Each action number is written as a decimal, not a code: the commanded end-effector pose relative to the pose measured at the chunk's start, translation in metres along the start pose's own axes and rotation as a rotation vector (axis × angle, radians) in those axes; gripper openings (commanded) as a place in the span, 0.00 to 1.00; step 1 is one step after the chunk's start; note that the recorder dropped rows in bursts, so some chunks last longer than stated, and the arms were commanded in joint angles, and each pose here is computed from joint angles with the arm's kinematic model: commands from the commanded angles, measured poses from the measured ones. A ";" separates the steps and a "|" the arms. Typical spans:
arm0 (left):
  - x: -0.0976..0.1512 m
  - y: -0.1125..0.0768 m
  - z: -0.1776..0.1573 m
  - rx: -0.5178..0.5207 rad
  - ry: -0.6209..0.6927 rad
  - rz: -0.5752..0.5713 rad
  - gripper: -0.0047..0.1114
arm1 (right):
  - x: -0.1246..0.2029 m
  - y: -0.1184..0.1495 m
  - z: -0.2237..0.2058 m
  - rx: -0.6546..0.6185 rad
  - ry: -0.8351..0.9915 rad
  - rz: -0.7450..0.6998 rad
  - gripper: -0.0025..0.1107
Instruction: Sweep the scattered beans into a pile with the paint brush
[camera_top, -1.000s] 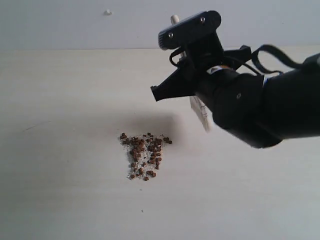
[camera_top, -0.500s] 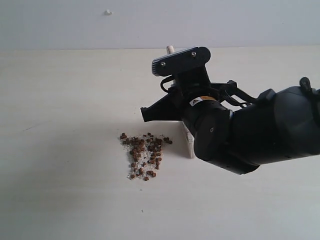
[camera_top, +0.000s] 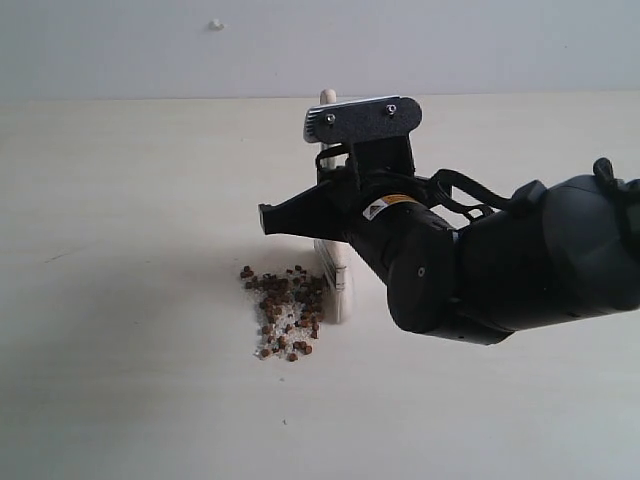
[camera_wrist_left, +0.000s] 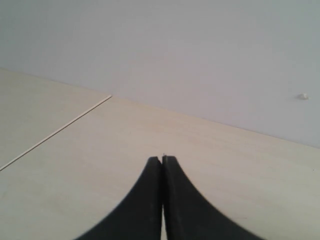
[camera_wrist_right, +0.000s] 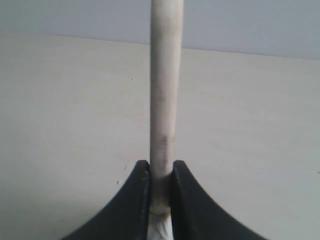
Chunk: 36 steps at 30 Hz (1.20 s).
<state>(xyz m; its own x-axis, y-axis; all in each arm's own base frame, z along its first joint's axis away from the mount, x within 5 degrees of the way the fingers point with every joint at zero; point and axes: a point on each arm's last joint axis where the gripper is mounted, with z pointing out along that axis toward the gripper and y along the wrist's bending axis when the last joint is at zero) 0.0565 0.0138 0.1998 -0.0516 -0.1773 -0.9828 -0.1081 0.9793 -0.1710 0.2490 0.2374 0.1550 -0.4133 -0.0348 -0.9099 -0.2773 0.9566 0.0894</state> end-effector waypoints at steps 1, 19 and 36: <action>0.000 0.000 0.000 0.000 -0.004 0.000 0.04 | 0.004 0.001 0.000 -0.010 0.015 0.021 0.02; 0.000 0.000 0.000 0.000 -0.004 0.000 0.04 | -0.037 0.014 -0.030 -0.057 -0.194 0.134 0.02; 0.000 0.000 0.000 0.000 -0.004 0.000 0.04 | -0.001 0.084 0.022 0.049 -0.120 0.315 0.02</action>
<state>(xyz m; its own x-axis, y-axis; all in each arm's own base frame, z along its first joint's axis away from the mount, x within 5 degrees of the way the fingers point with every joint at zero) 0.0565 0.0138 0.1998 -0.0516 -0.1773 -0.9828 -0.1081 0.9793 -0.1710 0.2409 0.3215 0.1590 -0.3678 0.3059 -0.8781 -0.1683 0.9069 0.3864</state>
